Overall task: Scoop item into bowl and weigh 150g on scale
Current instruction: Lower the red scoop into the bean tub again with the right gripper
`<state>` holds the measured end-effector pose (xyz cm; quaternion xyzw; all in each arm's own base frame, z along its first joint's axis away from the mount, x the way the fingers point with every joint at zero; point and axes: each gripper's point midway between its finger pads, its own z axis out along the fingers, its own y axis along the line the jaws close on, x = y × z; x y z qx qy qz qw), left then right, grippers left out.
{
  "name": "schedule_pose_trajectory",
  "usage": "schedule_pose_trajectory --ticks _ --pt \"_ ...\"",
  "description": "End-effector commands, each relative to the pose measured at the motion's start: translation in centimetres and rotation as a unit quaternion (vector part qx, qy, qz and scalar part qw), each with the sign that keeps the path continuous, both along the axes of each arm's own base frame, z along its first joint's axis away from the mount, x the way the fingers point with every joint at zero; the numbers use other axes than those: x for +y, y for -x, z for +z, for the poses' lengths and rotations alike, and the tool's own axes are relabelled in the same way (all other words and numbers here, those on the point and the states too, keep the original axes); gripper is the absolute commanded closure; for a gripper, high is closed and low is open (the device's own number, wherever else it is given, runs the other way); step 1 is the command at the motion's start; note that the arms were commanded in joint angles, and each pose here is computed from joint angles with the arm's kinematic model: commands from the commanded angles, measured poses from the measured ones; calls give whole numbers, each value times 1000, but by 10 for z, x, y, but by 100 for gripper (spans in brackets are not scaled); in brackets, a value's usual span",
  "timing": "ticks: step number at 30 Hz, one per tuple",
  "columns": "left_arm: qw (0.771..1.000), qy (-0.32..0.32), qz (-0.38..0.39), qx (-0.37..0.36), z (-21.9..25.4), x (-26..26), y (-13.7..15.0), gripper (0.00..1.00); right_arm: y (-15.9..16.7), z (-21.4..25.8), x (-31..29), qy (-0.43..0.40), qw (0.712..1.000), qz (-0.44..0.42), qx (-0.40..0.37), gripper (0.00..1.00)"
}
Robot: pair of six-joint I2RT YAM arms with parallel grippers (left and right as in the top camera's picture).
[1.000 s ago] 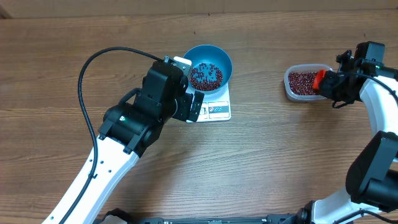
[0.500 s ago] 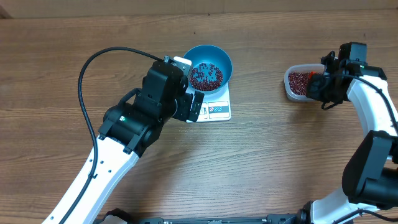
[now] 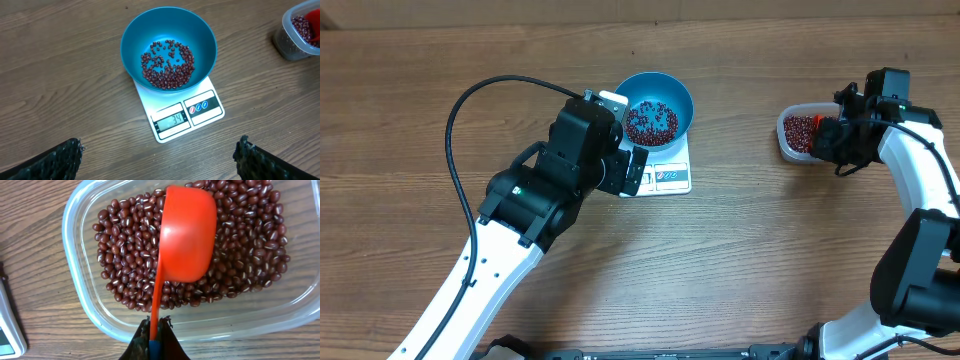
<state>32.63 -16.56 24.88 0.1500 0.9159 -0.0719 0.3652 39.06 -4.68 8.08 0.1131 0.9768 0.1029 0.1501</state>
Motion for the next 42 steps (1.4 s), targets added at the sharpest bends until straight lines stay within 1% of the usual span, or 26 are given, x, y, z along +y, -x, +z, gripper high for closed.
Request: schedule_pose_trajectory --ticks 1,4,17,25,42 --pt "1000 5 -9 -16 14 -1 0 0 2 -3 17 -38 999 30 -2 96" --pt "1000 5 -9 -16 14 -1 0 1 2 -4 22 -50 998 42 -4 96" --pt "1000 5 -9 -16 14 -1 0 1 3 -15 23 -59 997 45 9 96" --pt "1000 5 -9 -16 14 -1 0 0 1 -10 35 -93 994 65 -3 96" --pt "1000 5 -9 -16 14 -1 0 0 2 -6 16 -115 993 36 -14 96"
